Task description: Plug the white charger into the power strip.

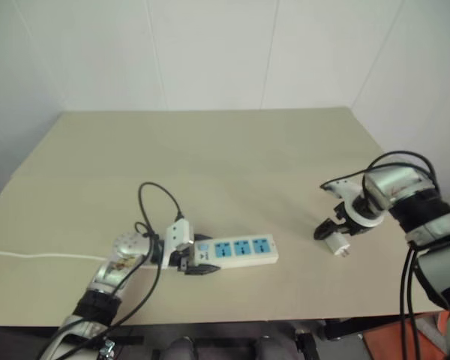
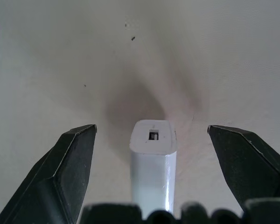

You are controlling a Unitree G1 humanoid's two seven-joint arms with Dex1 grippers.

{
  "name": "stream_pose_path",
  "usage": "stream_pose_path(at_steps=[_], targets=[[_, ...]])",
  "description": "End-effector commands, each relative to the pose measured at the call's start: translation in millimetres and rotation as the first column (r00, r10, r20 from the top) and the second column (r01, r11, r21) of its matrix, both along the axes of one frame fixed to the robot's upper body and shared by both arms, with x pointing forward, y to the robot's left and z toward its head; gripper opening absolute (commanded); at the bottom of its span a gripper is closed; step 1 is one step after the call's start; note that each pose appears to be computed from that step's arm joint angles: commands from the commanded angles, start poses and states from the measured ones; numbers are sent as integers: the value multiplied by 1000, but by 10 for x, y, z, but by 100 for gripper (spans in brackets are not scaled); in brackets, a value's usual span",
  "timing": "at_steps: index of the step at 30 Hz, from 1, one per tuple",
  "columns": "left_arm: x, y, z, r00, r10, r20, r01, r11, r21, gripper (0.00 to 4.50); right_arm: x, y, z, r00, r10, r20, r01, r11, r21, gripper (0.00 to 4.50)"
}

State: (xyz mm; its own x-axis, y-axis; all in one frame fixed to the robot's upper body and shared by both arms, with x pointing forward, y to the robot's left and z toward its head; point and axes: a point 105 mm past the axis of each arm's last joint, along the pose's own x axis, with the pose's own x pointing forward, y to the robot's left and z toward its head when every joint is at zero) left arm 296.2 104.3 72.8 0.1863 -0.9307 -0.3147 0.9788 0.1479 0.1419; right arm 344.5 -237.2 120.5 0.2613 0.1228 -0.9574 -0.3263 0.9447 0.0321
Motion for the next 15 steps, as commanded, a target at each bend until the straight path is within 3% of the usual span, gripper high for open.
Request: stream_pose_path(at_steps=[1,9,12,15], targets=[[-15,75,-25,1000,20,-7,-20,1000,19,332,26,-29,26,1000,7,16,-7,1000,-8,450],[-21,103,-24,1000,29,-7,-29,999,23,332,37,-25,-27,1000,14,5,-14,1000,-9,450],[-19,111,-20,999,32,-5,-32,999,24,332,35,-9,-34,1000,26,4,-26,1000,-4,392],[-17,120,-15,999,33,-4,-33,999,26,332,34,4,-34,999,34,2,-34,999,-1,287]])
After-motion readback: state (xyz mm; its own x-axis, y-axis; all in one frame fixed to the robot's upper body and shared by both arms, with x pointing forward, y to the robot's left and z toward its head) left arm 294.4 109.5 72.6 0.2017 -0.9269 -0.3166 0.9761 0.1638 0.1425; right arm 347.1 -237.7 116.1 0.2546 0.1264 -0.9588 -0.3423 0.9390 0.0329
